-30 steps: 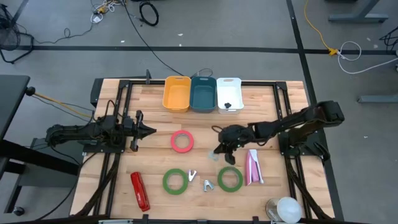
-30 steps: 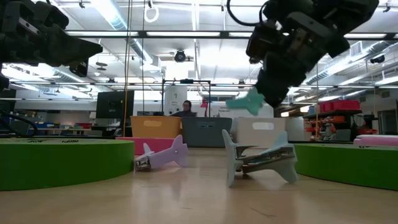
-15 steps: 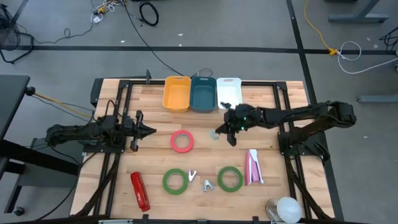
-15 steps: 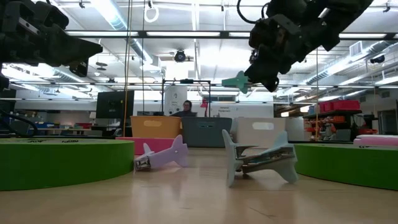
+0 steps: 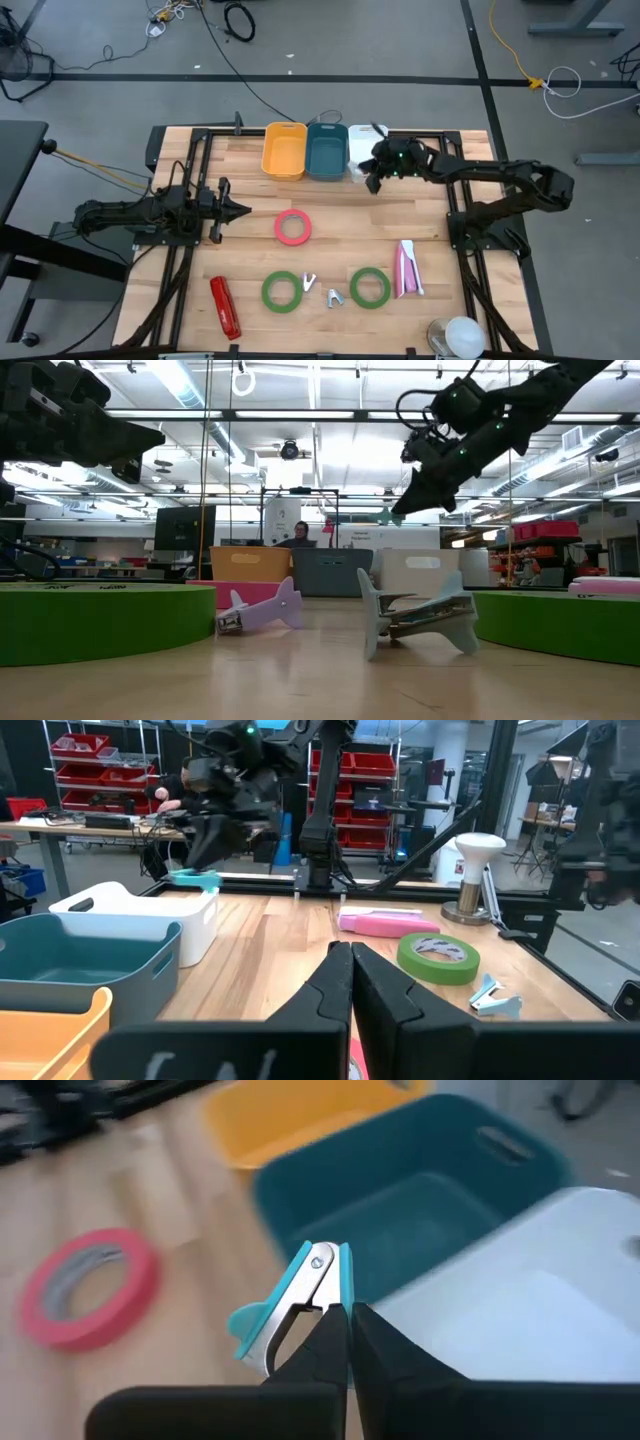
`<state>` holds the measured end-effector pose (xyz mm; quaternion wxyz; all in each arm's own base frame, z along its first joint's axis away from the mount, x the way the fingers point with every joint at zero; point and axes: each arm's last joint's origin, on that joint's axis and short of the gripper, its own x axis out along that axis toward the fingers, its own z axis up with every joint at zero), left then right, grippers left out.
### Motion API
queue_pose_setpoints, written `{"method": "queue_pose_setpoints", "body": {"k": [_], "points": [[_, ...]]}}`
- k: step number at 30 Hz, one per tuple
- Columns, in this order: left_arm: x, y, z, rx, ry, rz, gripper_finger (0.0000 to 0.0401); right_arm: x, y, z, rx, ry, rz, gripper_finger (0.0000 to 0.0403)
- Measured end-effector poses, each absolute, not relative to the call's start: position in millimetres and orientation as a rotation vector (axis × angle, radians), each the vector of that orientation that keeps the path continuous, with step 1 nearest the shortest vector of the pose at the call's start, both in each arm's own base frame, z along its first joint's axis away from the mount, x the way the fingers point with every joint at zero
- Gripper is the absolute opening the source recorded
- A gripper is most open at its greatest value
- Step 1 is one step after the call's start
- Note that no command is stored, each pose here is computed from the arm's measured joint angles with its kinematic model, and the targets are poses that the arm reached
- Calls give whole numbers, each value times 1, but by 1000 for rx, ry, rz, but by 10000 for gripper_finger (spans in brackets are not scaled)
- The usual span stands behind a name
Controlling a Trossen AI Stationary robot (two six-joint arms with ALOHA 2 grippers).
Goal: Pick and place Stapler, Stapler remover, tape
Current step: Put the top blue staple remover into the white bin
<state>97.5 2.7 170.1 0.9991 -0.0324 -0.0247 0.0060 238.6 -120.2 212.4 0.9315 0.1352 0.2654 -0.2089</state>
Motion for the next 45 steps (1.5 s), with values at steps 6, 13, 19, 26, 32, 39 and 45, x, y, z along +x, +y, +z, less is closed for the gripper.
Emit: {"method": "queue_pose_setpoints", "body": {"k": [6, 13, 19, 26, 32, 39, 45], "points": [[98, 3, 170, -65, -49, 12, 10, 226, -142, 212, 297, 531, -587, 6], [97, 3, 170, -65, -50, 12, 10, 218, -155, 212, 311, 524, -652, 6], [98, 3, 170, -65, -49, 12, 10, 214, -160, 212, 313, 524, -679, 6], [97, 3, 170, -65, -50, 12, 10, 212, -166, 206, 283, 567, -747, 6], [98, 3, 170, -65, -49, 12, 10, 212, -171, 197, 296, 601, -774, 6], [98, 3, 170, -65, -49, 12, 10, 210, -176, 192, 304, 619, -797, 6], [97, 3, 170, -65, -50, 12, 10, 210, -176, 192, 302, 619, -818, 15]]}}
